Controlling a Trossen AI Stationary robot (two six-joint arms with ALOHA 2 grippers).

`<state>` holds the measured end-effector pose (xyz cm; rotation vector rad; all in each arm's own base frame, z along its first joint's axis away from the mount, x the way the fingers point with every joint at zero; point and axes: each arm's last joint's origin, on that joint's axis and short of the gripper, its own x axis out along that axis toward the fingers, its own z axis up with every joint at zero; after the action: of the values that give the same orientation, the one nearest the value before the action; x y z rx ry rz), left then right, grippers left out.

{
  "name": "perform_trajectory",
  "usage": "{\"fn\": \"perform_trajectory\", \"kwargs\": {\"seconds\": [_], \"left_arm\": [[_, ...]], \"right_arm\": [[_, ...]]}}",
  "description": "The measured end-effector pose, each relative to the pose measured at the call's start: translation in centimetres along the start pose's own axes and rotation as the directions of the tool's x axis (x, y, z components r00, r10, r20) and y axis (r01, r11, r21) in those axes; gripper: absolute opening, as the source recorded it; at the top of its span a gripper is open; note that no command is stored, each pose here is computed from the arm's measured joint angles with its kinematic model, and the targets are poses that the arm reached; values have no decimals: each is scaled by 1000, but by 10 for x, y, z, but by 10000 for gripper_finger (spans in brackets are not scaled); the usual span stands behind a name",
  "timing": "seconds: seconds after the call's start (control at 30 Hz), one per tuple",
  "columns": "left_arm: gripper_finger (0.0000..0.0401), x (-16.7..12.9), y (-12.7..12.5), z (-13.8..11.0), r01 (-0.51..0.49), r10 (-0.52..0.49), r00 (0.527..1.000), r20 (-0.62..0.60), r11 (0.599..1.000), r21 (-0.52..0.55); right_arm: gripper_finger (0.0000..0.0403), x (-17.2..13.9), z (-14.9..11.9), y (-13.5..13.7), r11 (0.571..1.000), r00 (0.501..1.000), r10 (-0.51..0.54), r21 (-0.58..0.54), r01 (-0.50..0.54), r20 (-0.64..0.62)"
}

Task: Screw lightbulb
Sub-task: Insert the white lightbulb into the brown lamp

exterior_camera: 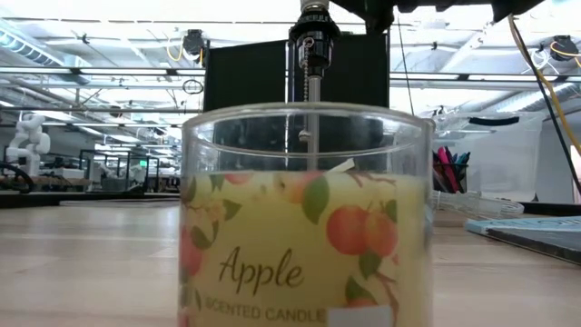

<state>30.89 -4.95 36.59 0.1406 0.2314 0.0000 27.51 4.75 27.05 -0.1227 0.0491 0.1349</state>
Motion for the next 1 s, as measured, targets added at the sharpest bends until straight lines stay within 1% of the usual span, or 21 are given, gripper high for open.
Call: {"fn": "perform_trajectory", "kwargs": {"seconds": [0.07,0.23,0.43,0.6,0.87,1.0], "left_arm": [[0,0,0,0,7,-7,1000,0,1000,0],[0,0,-1,0,20,-20,1000,-1,1000,9],[0,0,-1,0,27,-27,1000,-3,1000,12],[0,0,-1,-1,28,-28,1000,-3,1000,12],[0,0,-1,-1,24,-24,1000,-4,1000,3],[0,0,-1,-1,22,-22,1000,-4,1000,-2]], "right_arm": [[256,-1,1,1,1000,1000,24,13,-24,-2],[256,-2,1,4,998,999,38,42,-38,-1],[256,-2,2,11,997,998,61,43,-61,-2],[256,-3,1,17,993,994,111,41,-111,-6],[256,-7,1,27,989,988,149,-6,-150,-36],[256,-20,16,33,987,989,149,-65,-148,8]]}}
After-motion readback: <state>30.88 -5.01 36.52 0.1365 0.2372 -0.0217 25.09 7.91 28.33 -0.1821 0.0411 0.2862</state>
